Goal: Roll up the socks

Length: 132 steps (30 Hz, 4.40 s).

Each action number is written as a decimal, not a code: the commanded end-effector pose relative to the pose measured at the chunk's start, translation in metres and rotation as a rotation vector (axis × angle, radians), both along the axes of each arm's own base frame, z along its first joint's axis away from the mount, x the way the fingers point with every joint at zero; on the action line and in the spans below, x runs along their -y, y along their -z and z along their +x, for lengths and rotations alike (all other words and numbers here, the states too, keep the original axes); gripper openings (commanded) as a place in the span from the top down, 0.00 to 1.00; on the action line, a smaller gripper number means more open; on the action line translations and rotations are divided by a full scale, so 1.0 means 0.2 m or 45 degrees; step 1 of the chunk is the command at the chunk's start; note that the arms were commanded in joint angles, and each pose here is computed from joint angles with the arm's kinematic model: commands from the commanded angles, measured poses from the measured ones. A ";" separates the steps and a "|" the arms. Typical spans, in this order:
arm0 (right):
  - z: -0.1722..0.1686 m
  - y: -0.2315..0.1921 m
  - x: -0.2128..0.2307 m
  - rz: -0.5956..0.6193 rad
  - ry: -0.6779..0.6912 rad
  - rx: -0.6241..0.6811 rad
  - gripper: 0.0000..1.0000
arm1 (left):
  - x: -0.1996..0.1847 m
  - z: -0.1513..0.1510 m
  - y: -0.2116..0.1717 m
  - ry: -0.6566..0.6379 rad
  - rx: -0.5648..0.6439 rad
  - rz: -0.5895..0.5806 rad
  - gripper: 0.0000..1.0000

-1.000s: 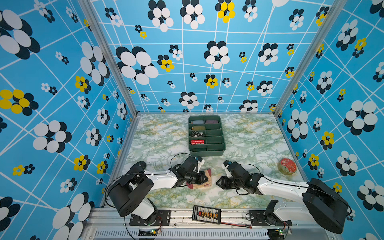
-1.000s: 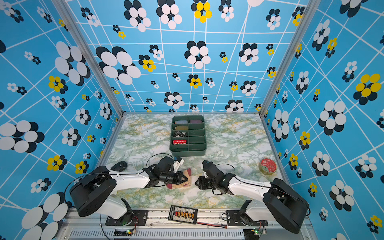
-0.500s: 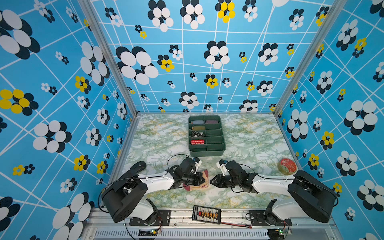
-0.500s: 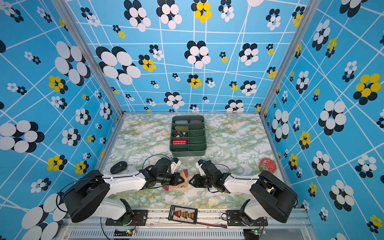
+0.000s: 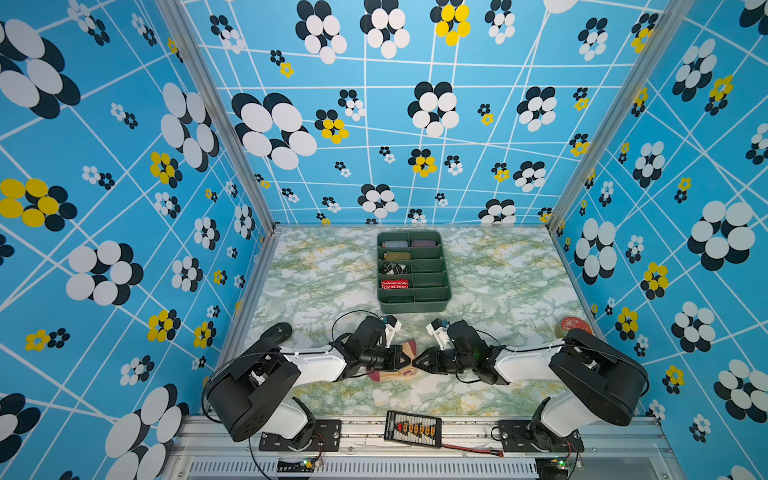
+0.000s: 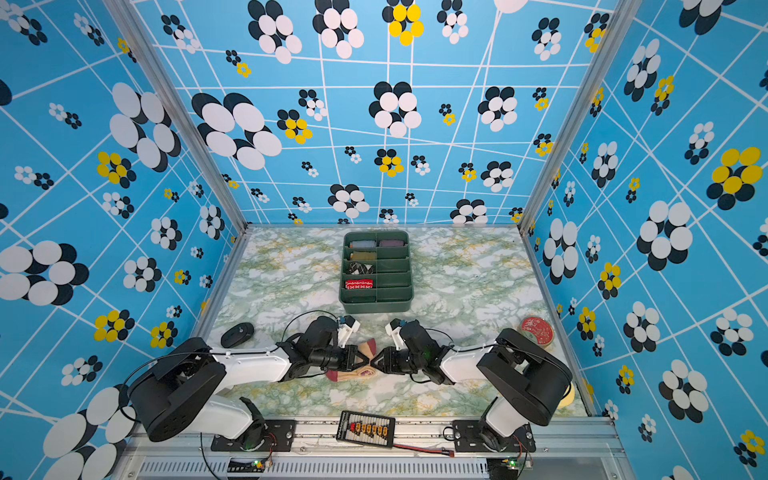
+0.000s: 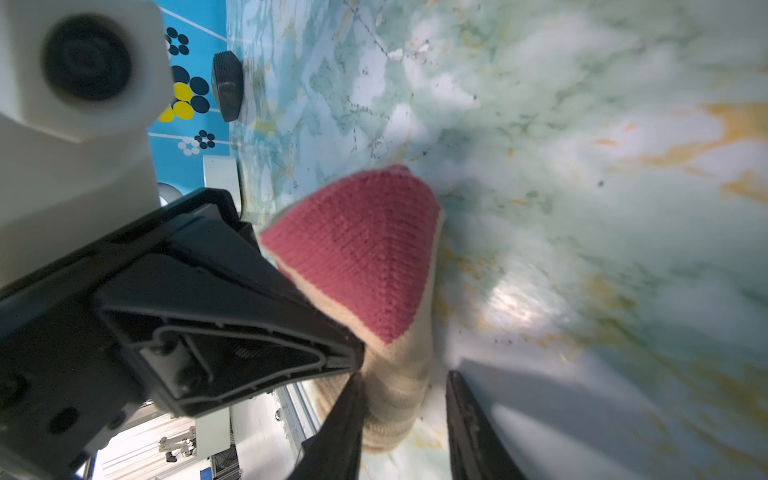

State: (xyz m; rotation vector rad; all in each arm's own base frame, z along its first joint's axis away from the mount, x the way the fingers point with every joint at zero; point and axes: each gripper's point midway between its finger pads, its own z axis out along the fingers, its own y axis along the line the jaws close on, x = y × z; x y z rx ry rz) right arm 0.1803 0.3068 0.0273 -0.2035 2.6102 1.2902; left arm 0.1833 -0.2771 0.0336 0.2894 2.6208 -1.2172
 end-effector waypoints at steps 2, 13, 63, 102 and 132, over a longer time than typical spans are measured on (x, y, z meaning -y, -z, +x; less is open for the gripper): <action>-0.02 0.11 0.03 -0.071 0.020 -0.085 0.64 | -0.30 -0.21 0.35 -0.090 -0.273 0.351 1.00; -0.02 0.16 0.00 -0.058 0.007 -0.124 0.67 | -0.32 -0.21 0.36 -0.110 -0.287 0.320 1.00; 0.01 0.04 0.09 -0.588 -0.138 0.178 0.99 | -0.44 -0.08 0.06 -0.306 0.003 0.322 0.99; 0.14 -0.04 0.31 -1.183 -0.140 0.352 0.99 | -0.32 0.06 0.13 -0.202 -0.026 0.344 1.00; 0.09 -0.09 0.10 -1.097 -0.191 0.365 1.00 | 0.14 0.15 -0.15 -0.112 0.029 -0.110 1.00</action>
